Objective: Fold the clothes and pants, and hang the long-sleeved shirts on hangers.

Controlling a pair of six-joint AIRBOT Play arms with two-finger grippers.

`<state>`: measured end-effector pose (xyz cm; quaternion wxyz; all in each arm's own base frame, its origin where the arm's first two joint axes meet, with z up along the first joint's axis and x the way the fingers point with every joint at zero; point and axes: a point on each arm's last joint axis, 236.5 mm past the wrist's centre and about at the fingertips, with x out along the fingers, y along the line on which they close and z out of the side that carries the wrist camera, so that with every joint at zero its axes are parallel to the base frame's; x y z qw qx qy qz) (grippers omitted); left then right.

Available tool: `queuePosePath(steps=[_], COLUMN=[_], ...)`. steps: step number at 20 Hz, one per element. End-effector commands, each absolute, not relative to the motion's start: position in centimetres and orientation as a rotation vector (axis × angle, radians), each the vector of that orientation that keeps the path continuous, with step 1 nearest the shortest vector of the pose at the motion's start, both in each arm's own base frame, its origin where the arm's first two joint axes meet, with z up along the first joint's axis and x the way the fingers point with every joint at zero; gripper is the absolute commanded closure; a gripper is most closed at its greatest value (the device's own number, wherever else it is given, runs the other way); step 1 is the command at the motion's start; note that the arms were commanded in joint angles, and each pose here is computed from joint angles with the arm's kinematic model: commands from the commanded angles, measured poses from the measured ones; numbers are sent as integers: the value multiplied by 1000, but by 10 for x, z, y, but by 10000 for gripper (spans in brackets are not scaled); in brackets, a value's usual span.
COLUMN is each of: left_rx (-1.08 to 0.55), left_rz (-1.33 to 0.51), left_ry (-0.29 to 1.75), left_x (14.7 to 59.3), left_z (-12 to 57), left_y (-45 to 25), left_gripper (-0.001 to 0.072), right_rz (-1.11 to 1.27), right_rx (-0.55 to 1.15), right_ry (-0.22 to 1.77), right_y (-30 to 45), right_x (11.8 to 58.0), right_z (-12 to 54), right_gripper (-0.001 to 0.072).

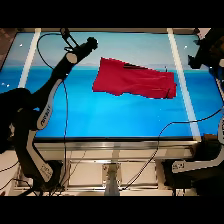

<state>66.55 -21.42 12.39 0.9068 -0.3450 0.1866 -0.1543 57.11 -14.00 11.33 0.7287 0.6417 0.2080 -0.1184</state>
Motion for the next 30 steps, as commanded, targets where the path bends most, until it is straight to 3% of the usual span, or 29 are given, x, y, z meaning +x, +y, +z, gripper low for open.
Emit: queuePosePath(steps=[1, 4, 7, 12, 19, 23, 30], left_rx=[-691, -504, -435, -419, -402, -394, -393], left_rz=[-412, -557, -637, -684, -725, -746, -750], left_ry=[493, 507, 469, 430, 476, 495, 496], left_x=[635, 592, 560, 536, 524, 518, 517], left_z=[154, 198, 242, 274, 267, 264, 264], left_y=[-212, -223, -236, -248, -262, -270, -272], left_gripper=[189, 177, 173, 173, 173, 173, 174], right_rz=[-251, -54, 131, 213, 217, 108, 233], right_rx=[1170, 1174, 1142, 1095, 1036, 1014, 990], right_ry=[833, 1122, 1270, 1358, 1386, 1475, 1624], right_y=[-166, -154, -130, -106, -101, -115, -63], right_x=[499, 440, 423, 437, 478, 464, 451], right_z=[60, 19, -18, -72, -86, -106, -118], right_gripper=[59, 58, 28, 28, 29, 29, 39])
